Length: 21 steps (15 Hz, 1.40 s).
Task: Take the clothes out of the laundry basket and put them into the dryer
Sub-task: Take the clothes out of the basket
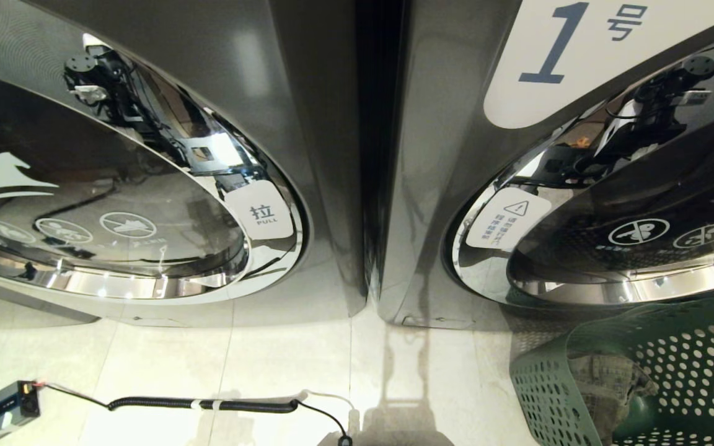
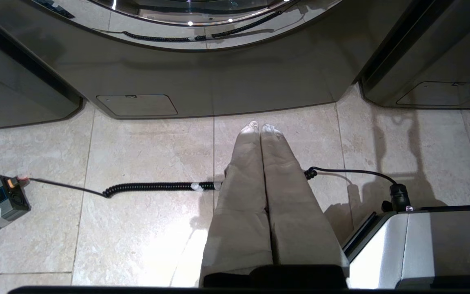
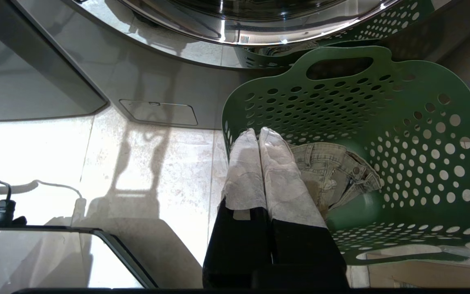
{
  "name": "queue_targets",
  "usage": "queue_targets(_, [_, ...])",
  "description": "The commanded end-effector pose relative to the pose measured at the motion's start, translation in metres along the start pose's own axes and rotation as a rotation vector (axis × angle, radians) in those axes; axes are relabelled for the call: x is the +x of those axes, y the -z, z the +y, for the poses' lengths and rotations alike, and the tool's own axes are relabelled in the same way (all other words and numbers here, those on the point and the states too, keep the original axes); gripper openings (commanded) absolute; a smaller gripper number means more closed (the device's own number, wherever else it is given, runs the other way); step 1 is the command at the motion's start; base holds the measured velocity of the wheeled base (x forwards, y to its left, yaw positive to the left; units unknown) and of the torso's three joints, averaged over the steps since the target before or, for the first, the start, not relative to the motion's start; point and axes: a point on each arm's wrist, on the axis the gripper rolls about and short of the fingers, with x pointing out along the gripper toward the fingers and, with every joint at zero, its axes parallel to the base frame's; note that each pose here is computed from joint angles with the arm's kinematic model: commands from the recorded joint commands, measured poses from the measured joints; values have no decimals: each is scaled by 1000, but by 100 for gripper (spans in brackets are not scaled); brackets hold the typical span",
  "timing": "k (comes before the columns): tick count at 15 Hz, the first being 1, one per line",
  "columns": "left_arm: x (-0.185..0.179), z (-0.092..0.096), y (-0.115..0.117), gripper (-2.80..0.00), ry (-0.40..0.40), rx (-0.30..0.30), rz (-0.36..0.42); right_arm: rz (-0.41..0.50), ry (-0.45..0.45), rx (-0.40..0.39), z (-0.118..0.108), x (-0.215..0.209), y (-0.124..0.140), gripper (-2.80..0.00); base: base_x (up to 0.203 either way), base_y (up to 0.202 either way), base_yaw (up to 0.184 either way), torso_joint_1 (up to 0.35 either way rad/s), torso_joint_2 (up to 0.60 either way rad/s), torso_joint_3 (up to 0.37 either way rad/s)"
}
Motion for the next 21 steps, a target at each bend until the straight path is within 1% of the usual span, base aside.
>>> queue_targets(1, [0,0,0,-280,0,1,-2,0,0,-1,0,0,0,-280,0,0,0,0,0,0])
queue_targets(9, [0,0,0,-280,2,1,-2,0,-1,-3,0,0,0,-280,0,0,0,0,1,-10])
queue_targets(18, [0,0,0,-280,0,-2,-2,0,-1,-2,0,0,0,-280,0,0,0,5,3,-179])
queue_targets(21, [0,0,0,-280,0,-2,-2,0,-3,-16,0,0,0,-280,0,0,0,2,3,-64])
